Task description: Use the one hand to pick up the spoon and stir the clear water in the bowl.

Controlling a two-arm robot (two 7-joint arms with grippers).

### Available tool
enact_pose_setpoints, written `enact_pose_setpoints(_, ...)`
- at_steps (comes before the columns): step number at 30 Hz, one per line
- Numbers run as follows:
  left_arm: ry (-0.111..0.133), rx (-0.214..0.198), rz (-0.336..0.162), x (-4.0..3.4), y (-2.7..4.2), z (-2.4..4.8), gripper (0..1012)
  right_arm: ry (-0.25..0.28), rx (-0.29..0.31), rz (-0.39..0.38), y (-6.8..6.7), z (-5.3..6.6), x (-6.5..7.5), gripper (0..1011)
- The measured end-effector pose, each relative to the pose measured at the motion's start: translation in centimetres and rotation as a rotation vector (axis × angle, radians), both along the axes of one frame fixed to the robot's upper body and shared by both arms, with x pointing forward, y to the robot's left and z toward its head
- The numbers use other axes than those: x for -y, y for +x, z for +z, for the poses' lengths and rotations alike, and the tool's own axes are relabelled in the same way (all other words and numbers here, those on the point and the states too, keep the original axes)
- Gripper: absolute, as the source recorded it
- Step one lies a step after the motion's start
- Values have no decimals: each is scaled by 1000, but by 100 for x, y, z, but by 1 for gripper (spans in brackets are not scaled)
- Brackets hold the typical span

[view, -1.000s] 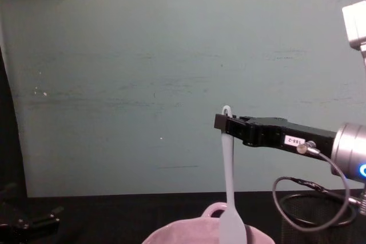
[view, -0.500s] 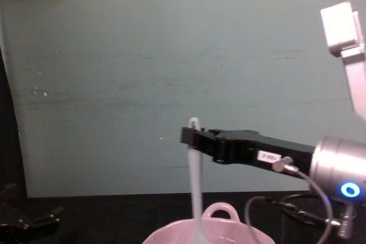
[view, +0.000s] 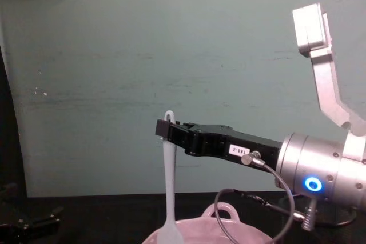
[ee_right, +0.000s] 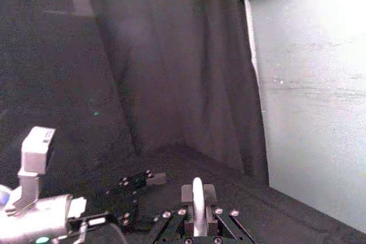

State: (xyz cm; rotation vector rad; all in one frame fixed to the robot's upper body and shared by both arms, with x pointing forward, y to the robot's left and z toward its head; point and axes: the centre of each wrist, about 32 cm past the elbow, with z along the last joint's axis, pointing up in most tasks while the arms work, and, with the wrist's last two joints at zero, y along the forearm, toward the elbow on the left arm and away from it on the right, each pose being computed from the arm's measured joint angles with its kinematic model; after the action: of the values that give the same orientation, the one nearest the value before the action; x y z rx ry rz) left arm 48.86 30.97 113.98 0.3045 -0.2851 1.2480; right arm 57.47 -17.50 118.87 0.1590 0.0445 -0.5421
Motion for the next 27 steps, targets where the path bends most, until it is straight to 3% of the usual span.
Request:
enact_pose_setpoints(4, 0, 0, 0, 0, 0, 0, 1011, 14, -4, -28, 113, -39, 37, 116)
enact_pose_setpoints(11, 0, 0, 0, 0, 0, 0, 1011, 23, -5, -90, 175, -58, 161, 116)
enact_pose_setpoints(19, 0, 0, 0, 0, 0, 0, 1011, 11, 10, -164, 59, -22, 401, 116)
enact_pose_setpoints(27, 0, 0, 0, 0, 0, 0, 1011, -10, 10, -175, -73, -12, 476, 116)
